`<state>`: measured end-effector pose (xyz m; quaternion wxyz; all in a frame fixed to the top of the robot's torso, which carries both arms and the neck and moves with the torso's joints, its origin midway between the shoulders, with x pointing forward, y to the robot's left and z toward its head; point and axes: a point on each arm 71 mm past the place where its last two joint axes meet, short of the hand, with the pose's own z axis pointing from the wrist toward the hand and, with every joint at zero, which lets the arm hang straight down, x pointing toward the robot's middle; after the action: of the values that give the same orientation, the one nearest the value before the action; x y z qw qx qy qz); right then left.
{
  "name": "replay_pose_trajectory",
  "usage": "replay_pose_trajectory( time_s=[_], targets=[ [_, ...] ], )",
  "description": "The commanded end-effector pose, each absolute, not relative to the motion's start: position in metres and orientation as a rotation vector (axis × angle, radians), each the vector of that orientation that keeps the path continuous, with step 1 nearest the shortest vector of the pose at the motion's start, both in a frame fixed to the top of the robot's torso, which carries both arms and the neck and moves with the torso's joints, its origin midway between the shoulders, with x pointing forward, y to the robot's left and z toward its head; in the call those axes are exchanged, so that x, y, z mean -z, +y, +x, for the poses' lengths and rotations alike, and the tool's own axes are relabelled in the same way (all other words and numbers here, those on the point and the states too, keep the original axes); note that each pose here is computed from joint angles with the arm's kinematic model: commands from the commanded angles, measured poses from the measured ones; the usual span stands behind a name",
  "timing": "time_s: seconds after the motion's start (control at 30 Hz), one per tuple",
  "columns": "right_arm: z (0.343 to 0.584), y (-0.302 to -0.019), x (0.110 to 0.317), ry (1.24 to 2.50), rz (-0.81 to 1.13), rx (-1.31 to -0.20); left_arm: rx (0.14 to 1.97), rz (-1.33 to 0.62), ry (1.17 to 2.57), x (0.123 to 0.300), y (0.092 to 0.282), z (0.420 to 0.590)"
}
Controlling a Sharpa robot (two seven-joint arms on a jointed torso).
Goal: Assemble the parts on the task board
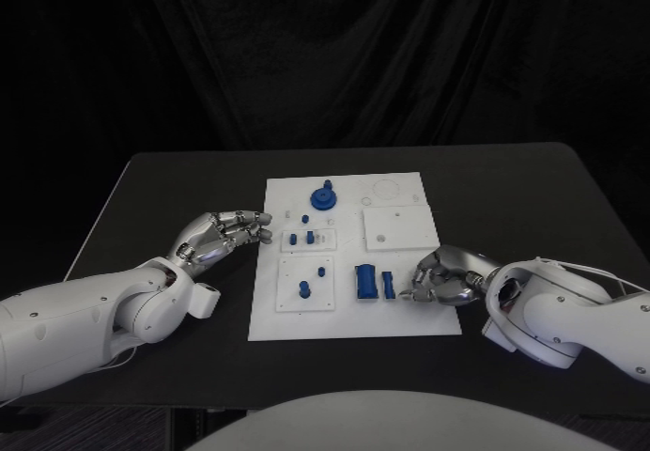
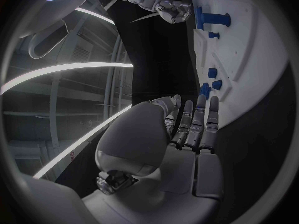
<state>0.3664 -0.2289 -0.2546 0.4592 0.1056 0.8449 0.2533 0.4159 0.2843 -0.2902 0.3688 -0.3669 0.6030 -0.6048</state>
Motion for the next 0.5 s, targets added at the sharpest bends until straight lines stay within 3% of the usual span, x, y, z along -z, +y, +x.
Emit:
replay_pose_trajectory(
  time_s=[0.03,0.3,0.5],
  targets=[
    [0.377,-0.226,0.229,1.924,0.289,-0.819,1.568,-0.901,1.46,0.28,0.285,0.411],
    [0.404,-0.231,0.189,1.581,0.46,-1.07,1.603,-0.843,1.397,0.255,0.279,0.418],
    [0.421,-0.232,0.187,1.447,0.561,-1.2,1.663,-0.784,1.343,0.237,0.267,0.425]
  ],
)
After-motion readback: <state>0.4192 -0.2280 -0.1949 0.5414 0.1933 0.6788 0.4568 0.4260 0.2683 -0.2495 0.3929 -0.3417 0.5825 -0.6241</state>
